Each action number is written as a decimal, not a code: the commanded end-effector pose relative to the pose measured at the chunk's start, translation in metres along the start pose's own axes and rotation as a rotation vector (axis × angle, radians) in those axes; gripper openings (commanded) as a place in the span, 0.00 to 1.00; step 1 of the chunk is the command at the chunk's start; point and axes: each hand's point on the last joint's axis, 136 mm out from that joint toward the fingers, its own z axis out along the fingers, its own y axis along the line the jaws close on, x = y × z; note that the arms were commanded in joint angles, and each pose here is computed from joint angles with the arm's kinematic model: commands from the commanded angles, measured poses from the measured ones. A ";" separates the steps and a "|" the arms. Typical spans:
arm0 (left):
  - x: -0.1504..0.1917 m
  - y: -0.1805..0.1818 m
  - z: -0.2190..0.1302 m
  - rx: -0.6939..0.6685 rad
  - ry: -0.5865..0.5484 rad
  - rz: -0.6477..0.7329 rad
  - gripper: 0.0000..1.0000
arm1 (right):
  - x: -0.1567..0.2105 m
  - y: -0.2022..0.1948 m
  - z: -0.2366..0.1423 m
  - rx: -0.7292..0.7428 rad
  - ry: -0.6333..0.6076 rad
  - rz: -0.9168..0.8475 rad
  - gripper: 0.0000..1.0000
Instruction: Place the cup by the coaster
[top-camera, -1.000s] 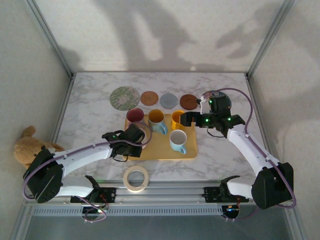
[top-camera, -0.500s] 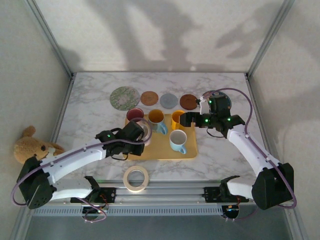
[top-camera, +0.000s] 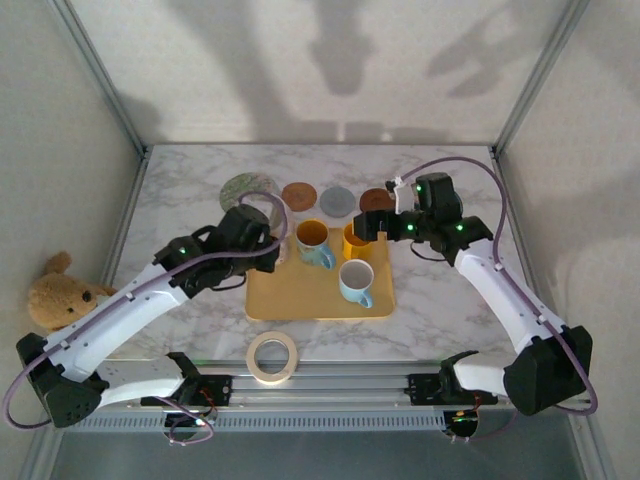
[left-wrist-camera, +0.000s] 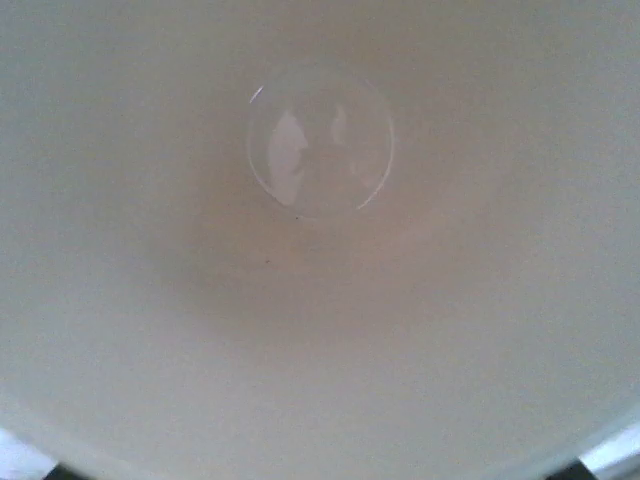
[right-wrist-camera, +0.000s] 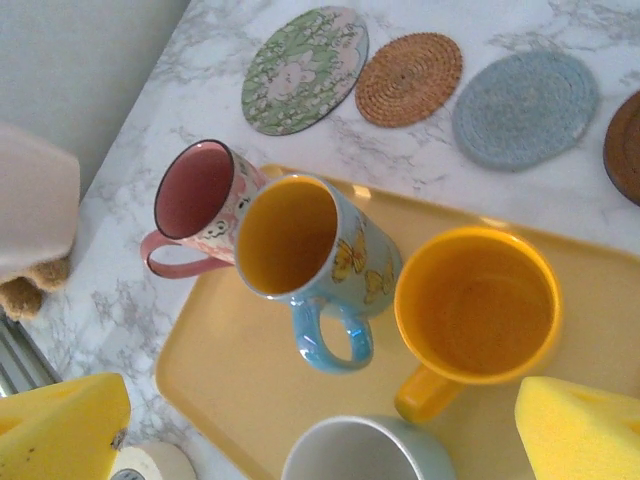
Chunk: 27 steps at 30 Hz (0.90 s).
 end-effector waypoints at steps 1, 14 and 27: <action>-0.036 0.025 -0.012 -0.064 -0.089 0.004 0.00 | -0.010 0.012 0.003 -0.014 0.007 -0.046 0.99; -0.077 0.087 0.022 -0.117 -0.065 -0.017 0.00 | -0.026 0.026 0.014 -0.026 0.015 -0.082 0.99; -0.082 0.135 0.068 -0.129 -0.015 -0.037 0.00 | -0.042 0.028 0.034 -0.046 0.013 -0.077 0.99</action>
